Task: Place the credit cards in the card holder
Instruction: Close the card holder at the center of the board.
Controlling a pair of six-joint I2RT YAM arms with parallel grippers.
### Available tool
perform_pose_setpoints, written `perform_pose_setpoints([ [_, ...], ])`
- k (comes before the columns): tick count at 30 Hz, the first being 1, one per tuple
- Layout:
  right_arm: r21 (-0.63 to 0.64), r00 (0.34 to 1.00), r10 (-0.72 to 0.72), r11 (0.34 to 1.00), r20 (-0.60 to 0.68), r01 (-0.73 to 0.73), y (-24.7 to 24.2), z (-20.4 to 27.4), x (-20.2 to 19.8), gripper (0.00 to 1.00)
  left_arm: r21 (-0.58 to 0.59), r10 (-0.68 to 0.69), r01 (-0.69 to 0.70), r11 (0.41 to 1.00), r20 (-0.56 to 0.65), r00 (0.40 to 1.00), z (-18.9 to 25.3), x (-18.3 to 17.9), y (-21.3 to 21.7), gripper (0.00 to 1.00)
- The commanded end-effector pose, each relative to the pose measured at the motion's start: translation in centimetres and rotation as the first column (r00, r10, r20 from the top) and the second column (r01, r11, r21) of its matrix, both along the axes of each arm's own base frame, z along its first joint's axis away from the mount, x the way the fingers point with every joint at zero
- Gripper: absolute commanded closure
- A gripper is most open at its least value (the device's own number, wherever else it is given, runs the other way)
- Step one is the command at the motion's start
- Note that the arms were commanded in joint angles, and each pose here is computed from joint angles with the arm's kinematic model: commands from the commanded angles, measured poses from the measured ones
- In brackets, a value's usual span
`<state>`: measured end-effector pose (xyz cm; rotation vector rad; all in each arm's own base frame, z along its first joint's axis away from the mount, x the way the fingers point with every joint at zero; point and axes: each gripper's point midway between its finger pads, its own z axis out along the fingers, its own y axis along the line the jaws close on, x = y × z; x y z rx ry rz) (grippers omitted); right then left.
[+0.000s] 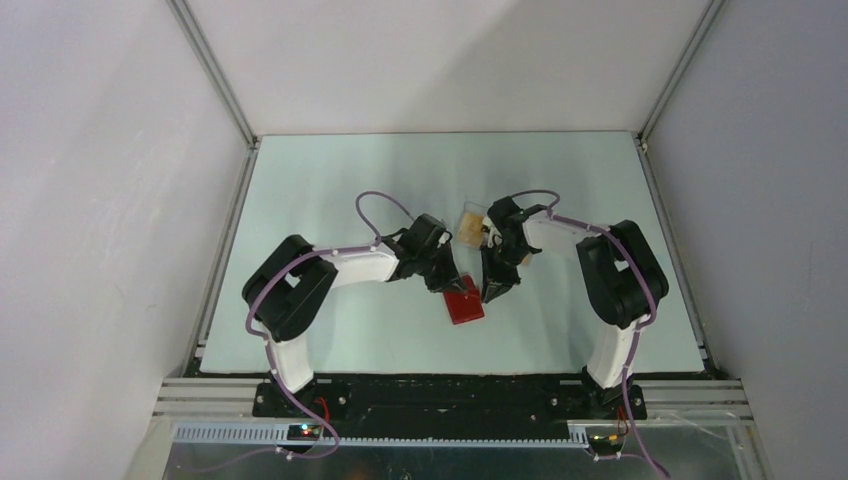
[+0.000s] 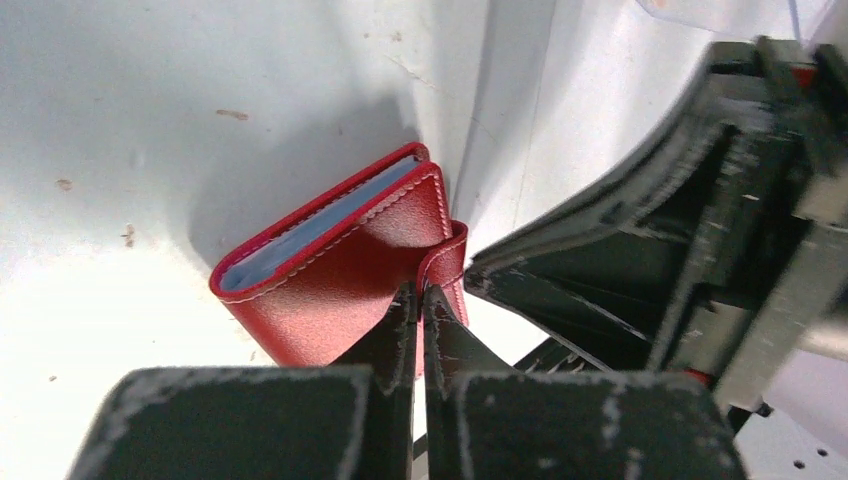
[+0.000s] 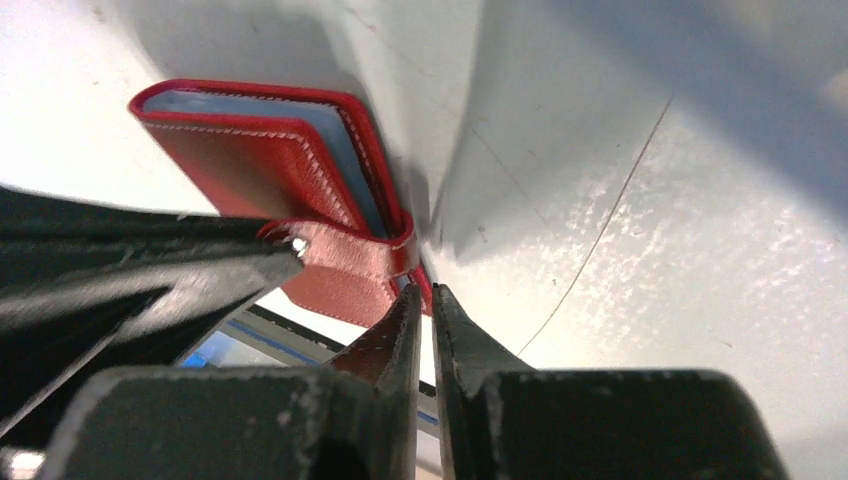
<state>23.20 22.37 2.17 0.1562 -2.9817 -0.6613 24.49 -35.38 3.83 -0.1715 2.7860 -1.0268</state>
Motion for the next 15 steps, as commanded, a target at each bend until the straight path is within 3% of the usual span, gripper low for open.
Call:
perform_pose_setpoints([
  [1,0.044,0.994,-0.006,0.999,0.113,0.001,0.7,3.2,1.7,0.85,0.014,0.048,-0.048,0.999,0.009,0.999,0.5,0.0,0.4,1.00],
  [8,0.076,0.991,-0.021,0.997,0.132,0.011,0.8,4.2,2.0,0.78,0.003,0.067,-0.067,0.998,0.014,0.998,1.2,0.0,-0.1,1.00],
  [15,0.116,0.993,-0.029,0.993,0.112,0.016,1.9,3.7,2.3,0.79,0.004,0.101,-0.102,0.995,0.003,0.995,1.4,-0.4,0.0,0.94],
])
